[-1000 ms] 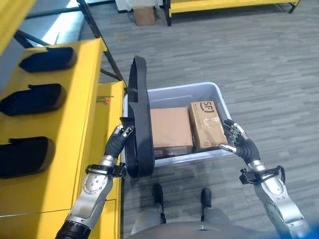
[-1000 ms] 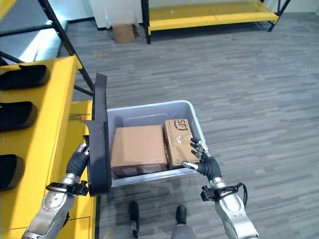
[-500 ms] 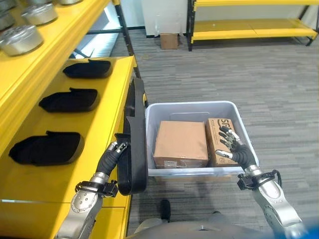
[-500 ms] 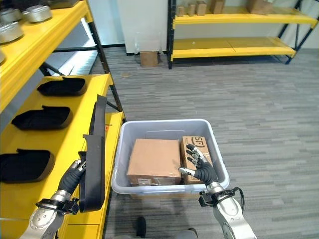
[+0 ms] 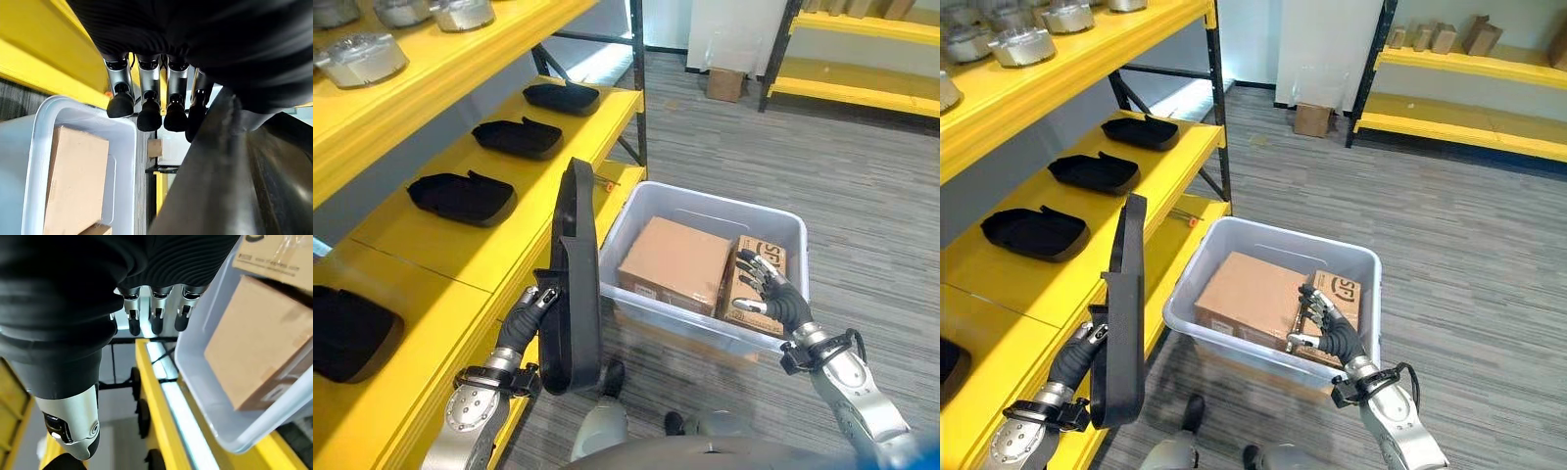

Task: Move parts from the plastic box to the shelf.

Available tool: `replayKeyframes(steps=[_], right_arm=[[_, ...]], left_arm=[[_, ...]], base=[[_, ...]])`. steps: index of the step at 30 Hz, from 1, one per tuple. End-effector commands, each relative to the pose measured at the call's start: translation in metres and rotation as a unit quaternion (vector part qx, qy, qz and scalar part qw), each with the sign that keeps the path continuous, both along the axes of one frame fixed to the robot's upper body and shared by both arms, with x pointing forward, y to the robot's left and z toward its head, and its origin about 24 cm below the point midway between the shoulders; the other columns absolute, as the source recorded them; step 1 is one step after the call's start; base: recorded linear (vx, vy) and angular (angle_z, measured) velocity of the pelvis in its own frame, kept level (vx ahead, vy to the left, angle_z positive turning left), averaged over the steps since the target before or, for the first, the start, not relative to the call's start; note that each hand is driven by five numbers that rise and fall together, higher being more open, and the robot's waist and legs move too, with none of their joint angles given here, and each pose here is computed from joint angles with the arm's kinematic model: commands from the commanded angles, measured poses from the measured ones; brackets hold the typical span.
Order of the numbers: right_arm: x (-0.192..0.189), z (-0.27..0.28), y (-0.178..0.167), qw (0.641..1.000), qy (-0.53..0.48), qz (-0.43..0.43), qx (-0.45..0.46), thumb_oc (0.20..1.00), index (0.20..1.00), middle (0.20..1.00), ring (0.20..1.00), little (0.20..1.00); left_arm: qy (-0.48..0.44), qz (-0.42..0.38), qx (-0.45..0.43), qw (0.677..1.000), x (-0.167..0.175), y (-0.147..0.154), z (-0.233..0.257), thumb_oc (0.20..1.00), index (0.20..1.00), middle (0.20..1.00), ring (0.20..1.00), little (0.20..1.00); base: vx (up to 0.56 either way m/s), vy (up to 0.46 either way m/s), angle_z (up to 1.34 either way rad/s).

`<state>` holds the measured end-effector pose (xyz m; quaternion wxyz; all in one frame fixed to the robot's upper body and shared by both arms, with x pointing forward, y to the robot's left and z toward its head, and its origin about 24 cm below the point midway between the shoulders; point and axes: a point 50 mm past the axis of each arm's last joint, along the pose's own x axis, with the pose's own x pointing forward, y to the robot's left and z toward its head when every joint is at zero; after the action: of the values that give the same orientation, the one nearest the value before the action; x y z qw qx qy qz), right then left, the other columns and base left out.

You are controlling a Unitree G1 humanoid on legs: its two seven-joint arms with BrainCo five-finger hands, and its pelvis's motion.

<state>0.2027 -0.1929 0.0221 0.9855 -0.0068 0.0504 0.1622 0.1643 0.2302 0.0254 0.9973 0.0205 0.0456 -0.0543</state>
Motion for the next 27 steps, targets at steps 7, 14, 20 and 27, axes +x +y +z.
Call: replayKeyframes(steps=[7, 14, 20, 27], right_arm=[[0.022, 0.045, 0.002, 0.992, -0.123, -0.002, 0.003, 1.0, 1.0, 1.0, 1.0, 1.0], [0.014, 0.035, -0.003, 0.995, -0.101, -0.016, 0.009, 1.0, 1.0, 1.0, 1.0, 1.0], [0.016, 0.035, -0.014, 0.993, -0.103, -0.054, -0.006, 1.0, 1.0, 1.0, 1.0, 1.0], [0.007, 0.024, -0.016, 0.995, -0.076, -0.061, 0.0, 1.0, 1.0, 1.0, 1.0, 1.0]], left_arm=[[-0.118, 0.002, 0.021, 0.993, 0.017, 0.002, 0.041, 0.2, 0.2, 0.2, 0.2, 0.2], [-0.121, 0.008, 0.006, 0.993, 0.015, 0.002, 0.043, 0.2, 0.2, 0.2, 0.2, 0.2], [-0.137, 0.012, -0.005, 0.99, 0.023, -0.001, 0.047, 0.2, 0.2, 0.2, 0.2, 0.2], [-0.135, 0.013, 0.016, 0.991, 0.02, 0.005, 0.049, 0.2, 0.2, 0.2, 0.2, 0.2]], base=[[-0.19, -0.034, 0.83], [-0.08, 0.072, 0.72], [-0.01, 0.254, 1.39], [0.0, 0.197, 0.27]])
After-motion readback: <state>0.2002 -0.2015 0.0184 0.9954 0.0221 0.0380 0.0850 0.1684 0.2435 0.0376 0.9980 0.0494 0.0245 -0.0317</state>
